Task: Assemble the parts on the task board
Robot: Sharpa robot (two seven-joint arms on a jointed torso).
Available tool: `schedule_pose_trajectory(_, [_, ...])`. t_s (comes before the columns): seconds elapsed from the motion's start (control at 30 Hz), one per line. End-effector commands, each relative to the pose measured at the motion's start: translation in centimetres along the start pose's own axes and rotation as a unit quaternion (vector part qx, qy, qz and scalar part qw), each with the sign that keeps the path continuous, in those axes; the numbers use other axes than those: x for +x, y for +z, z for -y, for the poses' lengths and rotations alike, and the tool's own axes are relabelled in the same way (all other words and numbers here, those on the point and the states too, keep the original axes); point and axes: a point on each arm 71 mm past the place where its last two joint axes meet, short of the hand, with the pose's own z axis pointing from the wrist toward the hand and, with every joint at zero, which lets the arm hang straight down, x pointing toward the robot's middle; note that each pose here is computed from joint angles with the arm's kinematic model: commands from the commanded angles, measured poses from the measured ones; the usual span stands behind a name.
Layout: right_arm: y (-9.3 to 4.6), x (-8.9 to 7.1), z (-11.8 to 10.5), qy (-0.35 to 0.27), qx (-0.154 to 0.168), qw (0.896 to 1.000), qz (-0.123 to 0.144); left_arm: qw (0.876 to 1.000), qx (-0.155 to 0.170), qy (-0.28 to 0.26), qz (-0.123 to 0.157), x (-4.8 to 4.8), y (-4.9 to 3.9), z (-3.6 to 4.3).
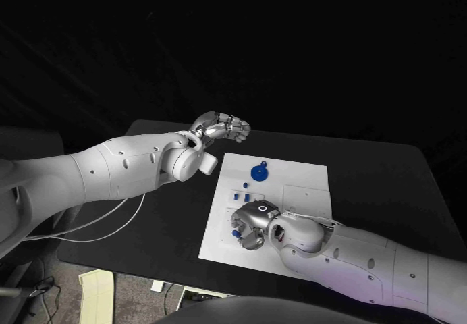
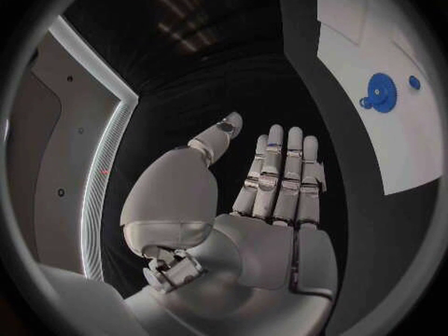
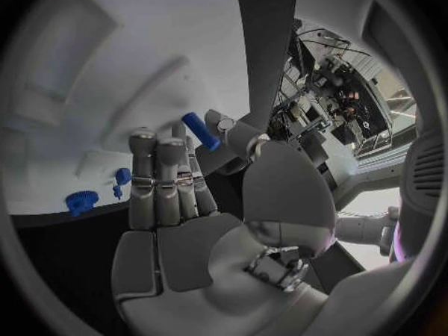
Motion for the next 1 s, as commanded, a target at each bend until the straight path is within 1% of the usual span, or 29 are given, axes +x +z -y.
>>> schedule_pose_trajectory(0.03, [-0.2, 0.0, 0.2, 0.006, 0.003, 1.0, 0.008, 1.0, 0.003, -0.005, -0.006, 0.08, 0.0, 0.1])
schedule_pose_trajectory(0.27, [-0.6, -0.3, 0.1, 0.018, -0.001, 1.0, 0.023, 1.0, 0.002, -0.004, -0.005, -0.01, -0.03, 0.07])
schedule_pose_trajectory(0.43, [-1.0, -0.5, 0.0, 0.04, -0.009, 0.998, 0.041, 1.0, 0.002, -0.004, -0.005, -0.01, -0.02, 0.06])
schedule_pose_trajectory(0.57, [-1.6, -0.8, -0.2, 0.073, -0.019, 0.996, 0.056, 1.0, 0.002, -0.004, -0.004, -0.1, -0.02, 0.04])
schedule_pose_trajectory(0.63, [-1.8, -1.0, 0.0, 0.103, -0.019, 0.992, 0.065, 1.0, 0.002, -0.004, -0.005, -0.09, -0.02, 0.04])
schedule_pose_trajectory(0.83, [-2.5, -2.3, 0.6, 0.147, -0.025, 0.985, 0.082, 1.0, 0.002, -0.003, -0.003, -0.21, -0.05, 0.01])
schedule_pose_trajectory(0.93, [-2.9, -3.0, 1.0, 0.167, -0.029, 0.982, 0.085, 1.0, 0.001, -0.003, -0.002, -0.33, -0.06, -0.01])
schedule_pose_trajectory(1.0, [-3.3, -3.5, 1.5, 0.185, -0.024, 0.979, 0.08, 1.0, 0.002, -0.003, -0.002, -0.34, -0.05, -0.02])
